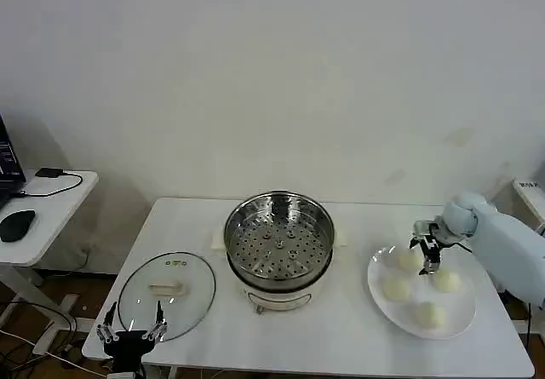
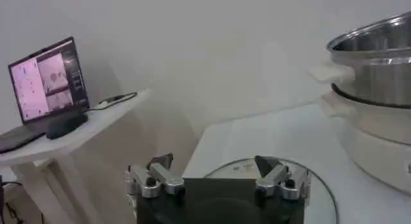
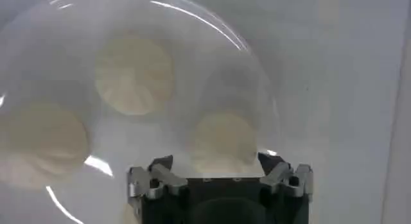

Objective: Take steamed baozi put them in steamer then cover it.

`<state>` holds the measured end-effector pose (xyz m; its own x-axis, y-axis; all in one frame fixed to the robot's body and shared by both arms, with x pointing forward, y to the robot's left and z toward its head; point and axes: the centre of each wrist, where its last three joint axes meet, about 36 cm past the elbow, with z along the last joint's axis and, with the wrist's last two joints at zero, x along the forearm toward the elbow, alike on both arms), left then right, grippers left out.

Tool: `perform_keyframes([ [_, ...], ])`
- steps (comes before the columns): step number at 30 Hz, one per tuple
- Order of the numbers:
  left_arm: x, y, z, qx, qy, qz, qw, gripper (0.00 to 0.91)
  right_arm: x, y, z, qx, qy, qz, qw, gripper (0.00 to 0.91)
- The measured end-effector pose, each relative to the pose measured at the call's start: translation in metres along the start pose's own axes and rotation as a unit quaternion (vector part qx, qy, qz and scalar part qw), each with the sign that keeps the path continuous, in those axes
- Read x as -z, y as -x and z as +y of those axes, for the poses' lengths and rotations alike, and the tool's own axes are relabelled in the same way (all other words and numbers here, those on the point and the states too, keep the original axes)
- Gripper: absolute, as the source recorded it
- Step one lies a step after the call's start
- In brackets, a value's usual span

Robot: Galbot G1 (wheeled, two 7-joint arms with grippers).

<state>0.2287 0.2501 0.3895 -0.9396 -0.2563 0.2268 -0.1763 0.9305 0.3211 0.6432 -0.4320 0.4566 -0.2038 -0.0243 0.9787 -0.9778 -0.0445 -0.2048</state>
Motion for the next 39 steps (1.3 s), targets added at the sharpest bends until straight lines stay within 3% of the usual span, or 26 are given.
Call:
perform_keyframes([
  [15, 0.001, -0.002, -0.002, -0.003, -0.004, -0.001, 1.000, 0.907, 0.000, -0.016, -0.001, -0.013, -0.007, -0.003, 1.000, 0.695],
  [25, 0.000, 0.002, -0.001, -0.004, -0.002, -0.003, 1.000, 0.907, -0.005, -0.070, -0.004, -0.046, -0.030, -0.005, 0.998, 0.695],
  [33, 0.000, 0.005, 0.001, -0.003, 0.000, -0.005, 1.000, 0.907, 0.020, -0.125, -0.027, -0.085, -0.069, -0.027, 0.994, 0.705],
  [39, 0.001, 0.005, 0.003, -0.002, 0.002, -0.008, 1.000, 0.907, 0.061, -0.166, -0.055, -0.114, -0.111, -0.044, 0.986, 0.705],
])
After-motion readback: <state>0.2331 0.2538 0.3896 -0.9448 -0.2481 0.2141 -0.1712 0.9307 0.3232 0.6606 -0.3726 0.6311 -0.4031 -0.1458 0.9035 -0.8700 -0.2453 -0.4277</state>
